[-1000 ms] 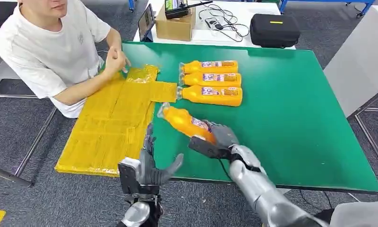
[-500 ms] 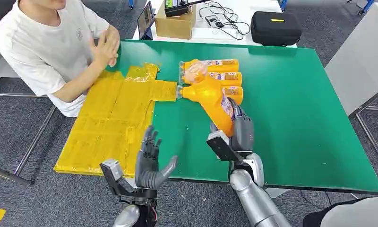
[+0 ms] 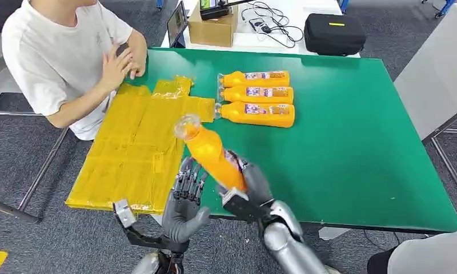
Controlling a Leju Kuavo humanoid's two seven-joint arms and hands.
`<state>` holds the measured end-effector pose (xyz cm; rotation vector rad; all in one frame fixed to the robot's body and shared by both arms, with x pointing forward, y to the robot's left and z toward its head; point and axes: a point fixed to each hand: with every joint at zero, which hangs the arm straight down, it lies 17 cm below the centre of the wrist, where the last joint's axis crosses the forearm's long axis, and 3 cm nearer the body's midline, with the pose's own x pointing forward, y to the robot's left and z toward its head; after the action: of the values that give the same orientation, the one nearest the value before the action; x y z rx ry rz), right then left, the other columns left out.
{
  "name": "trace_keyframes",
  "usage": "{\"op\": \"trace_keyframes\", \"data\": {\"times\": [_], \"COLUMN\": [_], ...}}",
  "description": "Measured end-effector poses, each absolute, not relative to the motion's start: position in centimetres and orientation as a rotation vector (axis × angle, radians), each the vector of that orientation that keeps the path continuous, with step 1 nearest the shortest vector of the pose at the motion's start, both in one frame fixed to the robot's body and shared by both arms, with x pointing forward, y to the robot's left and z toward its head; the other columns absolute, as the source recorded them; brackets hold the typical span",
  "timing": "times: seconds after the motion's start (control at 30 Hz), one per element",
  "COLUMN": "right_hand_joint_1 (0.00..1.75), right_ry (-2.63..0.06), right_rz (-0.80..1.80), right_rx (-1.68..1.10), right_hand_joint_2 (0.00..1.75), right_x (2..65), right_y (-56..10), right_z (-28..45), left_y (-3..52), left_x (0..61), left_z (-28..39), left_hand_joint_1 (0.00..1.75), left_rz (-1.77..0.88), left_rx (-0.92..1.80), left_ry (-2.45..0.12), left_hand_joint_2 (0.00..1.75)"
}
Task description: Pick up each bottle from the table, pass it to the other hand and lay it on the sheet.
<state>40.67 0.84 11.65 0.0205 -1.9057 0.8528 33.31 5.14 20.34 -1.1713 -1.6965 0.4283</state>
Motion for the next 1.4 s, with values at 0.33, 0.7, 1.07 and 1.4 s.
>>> {"op": "trace_keyframes", "data": {"times": [0.33, 0.7, 1.07, 1.4], "right_hand_joint_1": [1.75, 1.75, 1.75, 1.75], "right_ry": [-1.900, -1.872, -1.846, -1.904], "right_rz": [0.982, 1.088, 1.351, 1.461], "right_rx": [0.005, -0.052, -0.208, -0.191], "right_hand_joint_2": [1.75, 1.75, 1.75, 1.75], "right_x": [38.7, 36.8, 37.4, 35.9], "right_y": [2.8, 3.4, 2.9, 3.5], "right_z": [9.8, 7.9, 6.9, 7.0], "left_y": [6.7, 7.6, 6.3, 4.8], "left_x": [33.4, 34.3, 34.1, 33.5], "left_z": [18.0, 16.3, 14.0, 13.1], "left_hand_joint_1": [0.00, 0.00, 0.00, 0.00], "left_rz": [0.485, 0.474, 0.318, 0.323], "left_rx": [-1.139, -0.992, -0.886, -1.060], "left_ry": [-1.652, -1.660, -1.632, -1.486], "left_hand_joint_2": [1.75, 1.75, 1.75, 1.75]}}
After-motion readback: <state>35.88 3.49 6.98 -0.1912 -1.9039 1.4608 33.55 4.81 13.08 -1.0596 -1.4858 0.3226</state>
